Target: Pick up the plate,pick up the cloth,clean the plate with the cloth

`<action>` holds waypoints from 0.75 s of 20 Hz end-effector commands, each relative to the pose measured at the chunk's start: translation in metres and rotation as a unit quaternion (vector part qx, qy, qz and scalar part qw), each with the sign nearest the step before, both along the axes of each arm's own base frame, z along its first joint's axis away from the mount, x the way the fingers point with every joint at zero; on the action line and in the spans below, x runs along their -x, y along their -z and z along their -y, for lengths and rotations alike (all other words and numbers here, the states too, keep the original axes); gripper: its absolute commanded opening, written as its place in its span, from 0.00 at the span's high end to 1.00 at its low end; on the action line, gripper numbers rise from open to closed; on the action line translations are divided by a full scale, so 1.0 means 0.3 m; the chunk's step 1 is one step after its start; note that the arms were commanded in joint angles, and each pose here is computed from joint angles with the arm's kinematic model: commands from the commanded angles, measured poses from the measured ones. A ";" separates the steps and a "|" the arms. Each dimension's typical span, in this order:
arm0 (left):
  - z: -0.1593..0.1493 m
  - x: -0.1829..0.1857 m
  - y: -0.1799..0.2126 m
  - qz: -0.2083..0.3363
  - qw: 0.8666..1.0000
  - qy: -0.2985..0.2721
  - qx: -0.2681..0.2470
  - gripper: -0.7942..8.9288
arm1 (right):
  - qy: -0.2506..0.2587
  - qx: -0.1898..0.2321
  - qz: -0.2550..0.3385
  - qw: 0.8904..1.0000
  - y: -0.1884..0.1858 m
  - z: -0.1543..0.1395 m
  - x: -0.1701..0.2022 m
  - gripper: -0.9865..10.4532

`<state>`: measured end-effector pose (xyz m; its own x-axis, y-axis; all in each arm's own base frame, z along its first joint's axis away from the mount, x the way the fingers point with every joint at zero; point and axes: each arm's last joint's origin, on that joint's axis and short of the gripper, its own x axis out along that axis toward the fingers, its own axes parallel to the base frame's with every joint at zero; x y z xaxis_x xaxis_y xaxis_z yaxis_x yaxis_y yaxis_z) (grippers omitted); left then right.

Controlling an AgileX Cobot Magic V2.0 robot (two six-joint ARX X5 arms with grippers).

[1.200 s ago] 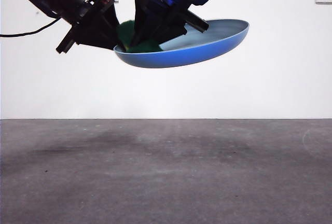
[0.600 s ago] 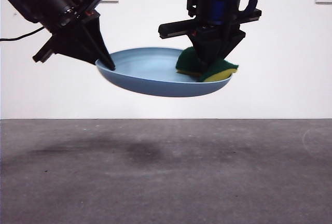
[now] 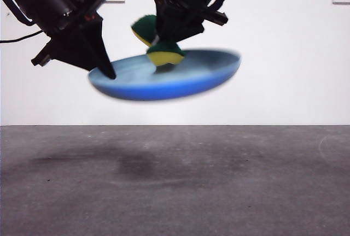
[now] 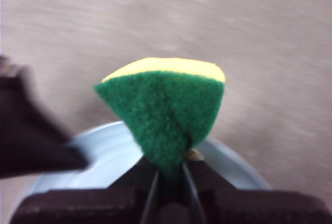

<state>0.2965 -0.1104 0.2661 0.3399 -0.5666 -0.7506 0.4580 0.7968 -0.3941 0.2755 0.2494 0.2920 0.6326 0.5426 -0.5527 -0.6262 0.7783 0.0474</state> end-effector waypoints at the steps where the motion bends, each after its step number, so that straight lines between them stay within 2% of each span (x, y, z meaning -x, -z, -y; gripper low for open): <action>1: -0.019 -0.014 0.003 0.051 0.992 -0.045 -0.105 0.93 | 0.017 -0.020 -0.008 1.000 -0.019 0.016 0.015 0.93; 2: -0.029 -0.022 0.008 0.062 0.985 -0.068 -0.145 0.93 | 0.018 -0.023 -0.003 1.000 -0.044 0.029 0.028 0.93; 3: -0.035 -0.029 0.013 0.068 0.981 -0.082 -0.163 0.93 | 0.018 -0.025 0.000 1.000 -0.063 0.040 0.040 0.93; 9: -0.056 -0.099 0.080 0.068 0.978 -0.104 -0.170 0.93 | 0.052 -0.011 0.018 0.998 -0.183 0.140 0.139 0.93; 15: -0.070 -0.154 0.208 0.018 0.974 -0.110 -0.199 0.93 | 0.091 0.025 0.037 0.995 -0.251 0.229 0.220 0.93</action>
